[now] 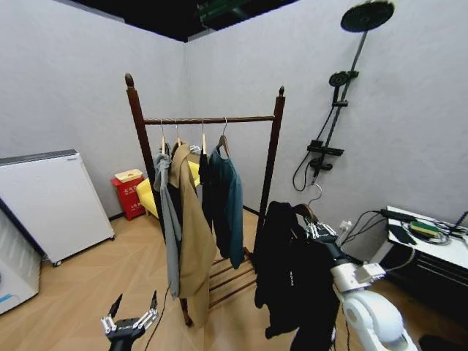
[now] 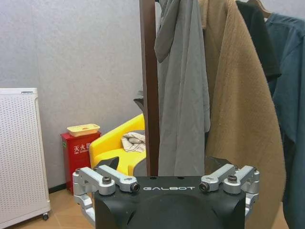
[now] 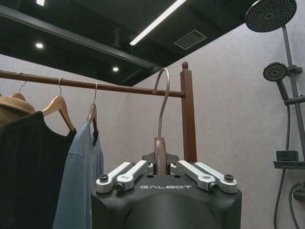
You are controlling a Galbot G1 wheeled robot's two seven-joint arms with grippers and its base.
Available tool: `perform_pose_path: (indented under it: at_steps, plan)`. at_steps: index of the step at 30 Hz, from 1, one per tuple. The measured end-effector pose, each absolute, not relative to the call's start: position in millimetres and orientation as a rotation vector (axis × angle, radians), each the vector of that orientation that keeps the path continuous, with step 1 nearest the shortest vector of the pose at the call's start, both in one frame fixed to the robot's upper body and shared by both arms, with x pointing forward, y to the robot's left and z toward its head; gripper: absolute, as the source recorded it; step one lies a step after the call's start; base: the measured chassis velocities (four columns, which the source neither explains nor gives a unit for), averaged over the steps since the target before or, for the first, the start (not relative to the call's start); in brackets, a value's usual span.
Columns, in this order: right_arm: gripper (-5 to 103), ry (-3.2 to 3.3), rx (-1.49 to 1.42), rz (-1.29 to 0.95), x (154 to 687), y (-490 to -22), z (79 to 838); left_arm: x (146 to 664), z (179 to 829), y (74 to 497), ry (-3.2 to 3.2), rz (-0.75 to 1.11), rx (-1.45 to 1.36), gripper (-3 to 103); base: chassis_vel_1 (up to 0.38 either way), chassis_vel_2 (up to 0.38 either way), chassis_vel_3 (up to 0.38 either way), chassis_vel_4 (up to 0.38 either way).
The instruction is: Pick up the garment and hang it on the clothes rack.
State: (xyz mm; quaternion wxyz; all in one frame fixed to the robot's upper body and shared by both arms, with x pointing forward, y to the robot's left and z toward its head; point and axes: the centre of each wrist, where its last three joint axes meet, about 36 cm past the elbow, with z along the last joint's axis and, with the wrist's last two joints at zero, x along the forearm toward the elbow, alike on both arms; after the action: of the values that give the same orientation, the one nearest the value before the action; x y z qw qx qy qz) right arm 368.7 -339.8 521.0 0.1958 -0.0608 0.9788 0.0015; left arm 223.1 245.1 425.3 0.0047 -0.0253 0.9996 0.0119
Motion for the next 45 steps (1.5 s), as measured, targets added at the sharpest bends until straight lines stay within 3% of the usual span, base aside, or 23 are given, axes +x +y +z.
perform_pose_path:
  at_steps: [17, 23, 31, 34, 45]
  plan:
    - [9, 2.642, -0.298, -0.054, 410.4, -336.6, 566.6, 223.1, 425.3, 245.1, 3.131, 0.037, -0.079, 100, -0.141, 0.156, 0.148, -0.15]
    - [9, 2.605, -0.318, -0.102, 482.9, -341.6, 619.1, 223.1, 425.3, 245.1, 3.131, 0.037, -0.079, 100, 0.027, -0.032, -0.018, 0.034]
    - [9, 2.584, -0.293, -0.142, 541.9, -336.6, 647.1, 223.1, 425.3, 245.1, 3.131, 0.037, -0.079, 100, 0.0, 0.0, 0.0, 0.0]
    - [9, 2.583, -0.285, -0.145, 621.4, -308.9, 684.7, 223.1, 425.3, 245.0, 3.131, 0.037, -0.079, 100, 0.0, 0.0, 0.0, 0.0]
    - [9, 2.62, -0.338, -0.111, 679.0, -240.8, 725.0, 223.1, 425.3, 245.1, 3.131, 0.037, -0.079, 100, 0.0, 0.0, 0.0, 0.0]
